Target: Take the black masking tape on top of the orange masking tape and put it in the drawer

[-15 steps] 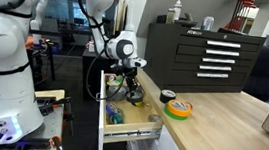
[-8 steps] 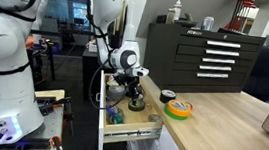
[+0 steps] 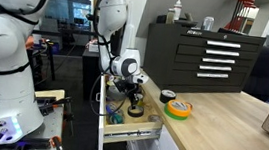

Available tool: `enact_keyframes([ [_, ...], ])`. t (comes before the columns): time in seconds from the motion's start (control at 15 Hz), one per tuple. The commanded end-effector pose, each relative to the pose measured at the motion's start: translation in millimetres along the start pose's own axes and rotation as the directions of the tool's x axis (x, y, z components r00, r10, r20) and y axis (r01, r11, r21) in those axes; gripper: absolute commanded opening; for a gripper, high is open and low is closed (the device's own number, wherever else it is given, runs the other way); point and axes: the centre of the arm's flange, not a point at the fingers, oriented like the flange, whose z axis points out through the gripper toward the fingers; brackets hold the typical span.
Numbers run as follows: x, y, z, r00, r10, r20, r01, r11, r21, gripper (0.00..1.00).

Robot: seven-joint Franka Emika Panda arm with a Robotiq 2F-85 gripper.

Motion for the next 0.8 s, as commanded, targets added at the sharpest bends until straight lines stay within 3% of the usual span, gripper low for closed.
enact_keyframes([
  [0.0, -10, 6, 10, 0.999, 0.037, 0.001, -0.037, 0.999, 0.023, 0.05],
  [0.07, -11, 7, 11, 0.999, 0.040, 0.003, -0.040, 0.999, 0.025, 0.07],
  [0.13, -11, 9, 12, 0.999, 0.043, 0.005, -0.044, 0.999, 0.027, 0.37],
  [0.33, -7, 13, 7, 0.998, 0.056, -0.006, -0.055, 0.998, 0.027, 0.49],
  [0.73, 11, 15, -34, 0.999, 0.039, -0.009, -0.039, 0.999, 0.010, 0.88],
])
